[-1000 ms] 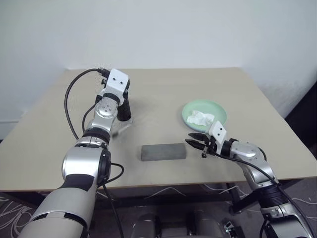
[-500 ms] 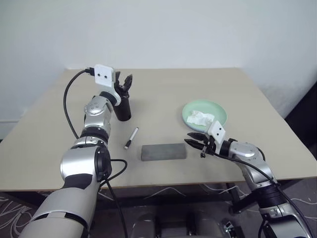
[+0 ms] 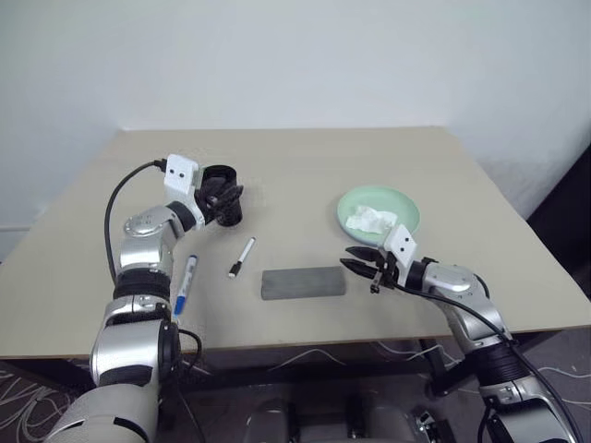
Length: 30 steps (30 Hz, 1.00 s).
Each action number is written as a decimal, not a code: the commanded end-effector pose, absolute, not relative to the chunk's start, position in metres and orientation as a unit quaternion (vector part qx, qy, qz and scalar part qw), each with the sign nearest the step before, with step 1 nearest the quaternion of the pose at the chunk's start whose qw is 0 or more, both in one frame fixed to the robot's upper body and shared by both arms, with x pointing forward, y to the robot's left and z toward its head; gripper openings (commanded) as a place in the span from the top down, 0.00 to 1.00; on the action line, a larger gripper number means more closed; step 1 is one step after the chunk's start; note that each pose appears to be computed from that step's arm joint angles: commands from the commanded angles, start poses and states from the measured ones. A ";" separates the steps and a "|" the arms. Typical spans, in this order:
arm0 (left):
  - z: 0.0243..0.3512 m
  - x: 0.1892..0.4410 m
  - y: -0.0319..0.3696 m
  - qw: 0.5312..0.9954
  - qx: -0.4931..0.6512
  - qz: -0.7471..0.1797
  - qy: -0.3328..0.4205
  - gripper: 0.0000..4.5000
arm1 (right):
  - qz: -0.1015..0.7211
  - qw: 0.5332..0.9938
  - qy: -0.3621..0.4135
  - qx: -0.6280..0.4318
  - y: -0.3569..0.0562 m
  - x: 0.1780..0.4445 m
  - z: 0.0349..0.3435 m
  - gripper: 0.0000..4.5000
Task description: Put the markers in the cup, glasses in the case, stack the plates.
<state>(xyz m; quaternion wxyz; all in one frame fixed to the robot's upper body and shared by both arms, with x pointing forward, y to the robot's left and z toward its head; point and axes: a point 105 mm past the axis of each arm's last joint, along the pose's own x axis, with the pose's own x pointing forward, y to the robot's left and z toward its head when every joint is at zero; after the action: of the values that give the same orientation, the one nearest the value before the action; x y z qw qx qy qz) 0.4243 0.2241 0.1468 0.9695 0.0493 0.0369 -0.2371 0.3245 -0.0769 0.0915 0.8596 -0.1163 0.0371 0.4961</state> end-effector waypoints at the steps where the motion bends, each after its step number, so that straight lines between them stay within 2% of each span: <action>1: 0.149 0.419 0.222 0.969 0.066 -0.229 0.059 0.47 | 0.501 0.858 0.007 -0.117 -0.073 0.328 0.107 0.73; 7: 0.131 0.404 0.224 0.973 0.060 -0.193 0.113 0.47 | 0.502 0.857 0.006 -0.113 -0.072 0.328 0.107 0.73; 12: 0.128 0.398 0.226 0.975 0.059 -0.177 0.119 0.47 | 0.506 0.855 0.006 -0.113 -0.071 0.328 0.107 0.73; 23: 0.141 0.424 0.237 0.980 0.096 -0.143 0.096 0.47 | 0.509 0.853 0.004 -0.113 -0.068 0.330 0.107 0.73; 30: 0.139 0.430 0.231 0.979 0.095 -0.152 0.095 0.47 | 0.503 0.857 0.007 -0.114 -0.073 0.328 0.106 0.73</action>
<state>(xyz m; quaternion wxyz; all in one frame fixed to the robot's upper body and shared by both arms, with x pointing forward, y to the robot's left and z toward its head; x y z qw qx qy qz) 0.4221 0.2375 0.1124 0.9773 0.0777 0.1346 -0.1438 0.3263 -0.0721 0.0891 0.8551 -0.1082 0.0389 0.5055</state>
